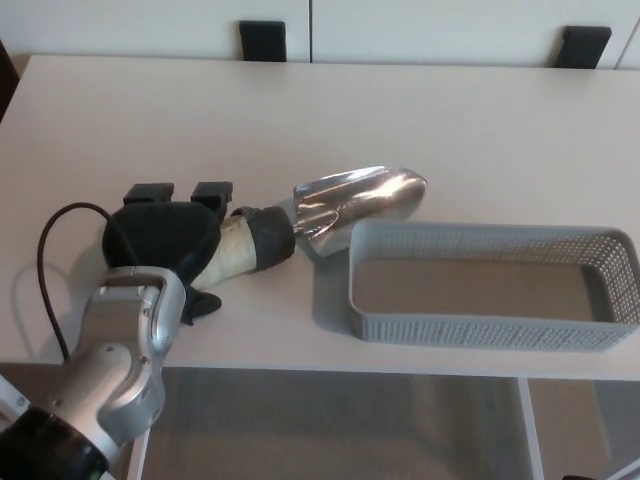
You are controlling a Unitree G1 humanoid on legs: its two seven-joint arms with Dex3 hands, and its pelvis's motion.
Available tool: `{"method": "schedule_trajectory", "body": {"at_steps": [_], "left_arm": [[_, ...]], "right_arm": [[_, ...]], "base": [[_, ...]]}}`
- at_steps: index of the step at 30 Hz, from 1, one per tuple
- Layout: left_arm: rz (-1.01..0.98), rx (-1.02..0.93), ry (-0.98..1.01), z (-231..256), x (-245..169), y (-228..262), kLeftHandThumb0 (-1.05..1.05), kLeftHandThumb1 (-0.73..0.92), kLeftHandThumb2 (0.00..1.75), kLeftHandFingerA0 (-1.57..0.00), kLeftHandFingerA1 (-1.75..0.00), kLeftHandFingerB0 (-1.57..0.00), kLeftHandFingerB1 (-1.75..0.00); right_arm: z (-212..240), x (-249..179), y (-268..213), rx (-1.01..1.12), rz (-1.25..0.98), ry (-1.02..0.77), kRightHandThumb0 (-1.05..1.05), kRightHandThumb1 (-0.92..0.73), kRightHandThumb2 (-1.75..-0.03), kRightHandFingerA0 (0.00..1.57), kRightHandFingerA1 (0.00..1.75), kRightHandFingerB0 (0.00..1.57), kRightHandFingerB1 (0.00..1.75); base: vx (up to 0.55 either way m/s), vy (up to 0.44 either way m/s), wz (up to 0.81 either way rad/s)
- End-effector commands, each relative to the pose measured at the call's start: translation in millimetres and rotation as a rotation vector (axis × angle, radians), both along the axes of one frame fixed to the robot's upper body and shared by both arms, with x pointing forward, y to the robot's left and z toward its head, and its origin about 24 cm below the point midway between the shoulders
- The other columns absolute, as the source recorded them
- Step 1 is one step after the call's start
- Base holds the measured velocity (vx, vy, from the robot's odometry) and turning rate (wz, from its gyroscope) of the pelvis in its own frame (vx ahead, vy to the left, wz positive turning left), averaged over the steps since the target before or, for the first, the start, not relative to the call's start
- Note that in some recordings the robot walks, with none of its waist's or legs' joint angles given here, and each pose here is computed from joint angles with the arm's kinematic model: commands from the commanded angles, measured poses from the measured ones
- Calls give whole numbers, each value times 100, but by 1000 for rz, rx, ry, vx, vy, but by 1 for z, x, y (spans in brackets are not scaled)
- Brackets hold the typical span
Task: The robot walks towards a desk on which a shovel is kept on the left hand side and a container is kept on the right hand side. The robot picks up the shovel using its left hand and places it in the container.
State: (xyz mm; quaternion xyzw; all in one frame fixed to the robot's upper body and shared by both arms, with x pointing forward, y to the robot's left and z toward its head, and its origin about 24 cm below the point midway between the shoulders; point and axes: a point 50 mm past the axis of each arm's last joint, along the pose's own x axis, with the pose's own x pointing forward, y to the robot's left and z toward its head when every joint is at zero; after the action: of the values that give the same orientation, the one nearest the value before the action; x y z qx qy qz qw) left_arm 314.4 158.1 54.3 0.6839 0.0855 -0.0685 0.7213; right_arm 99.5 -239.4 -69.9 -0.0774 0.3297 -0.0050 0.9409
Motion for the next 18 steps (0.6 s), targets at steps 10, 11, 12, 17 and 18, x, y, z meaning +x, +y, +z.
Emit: {"method": "schedule_trajectory", "body": {"at_steps": [10, 11, 12, 17, 18], "left_arm": [[-2, 13, 53, -16, 7, -8, -30, 30, 87, 0, -49, 0, -47], [12, -62, 152, -23, 13, -9, -31, 34, 89, -1, -47, 0, -48], [14, -71, 163, -23, 13, -9, -31, 34, 89, -1, -47, 0, -48], [19, -359, 368, -45, 11, -4, -28, 48, 95, -56, -66, -16, -47], [19, -362, 364, -44, 12, -4, -28, 48, 95, -56, -66, -16, -47]], "right_arm": [[5, 4, -4, -21, 23, -27, -28, -65, -59, 57, 52, 44, 45], [5, 4, -4, -25, 28, -25, -29, -66, -59, 58, 52, 46, 46], [5, 4, -3, -25, 30, -25, -29, -66, -59, 58, 52, 46, 46], [7, 5, -1, -23, 48, -24, -32, -65, -59, 59, 51, 46, 44], [8, 7, -1, -20, 47, -26, -31, -65, -59, 58, 51, 46, 44]], "base": [[0, 0, 0], [0, 0, 0], [0, 0, 0], [0, 0, 0], [0, 0, 0]]}}
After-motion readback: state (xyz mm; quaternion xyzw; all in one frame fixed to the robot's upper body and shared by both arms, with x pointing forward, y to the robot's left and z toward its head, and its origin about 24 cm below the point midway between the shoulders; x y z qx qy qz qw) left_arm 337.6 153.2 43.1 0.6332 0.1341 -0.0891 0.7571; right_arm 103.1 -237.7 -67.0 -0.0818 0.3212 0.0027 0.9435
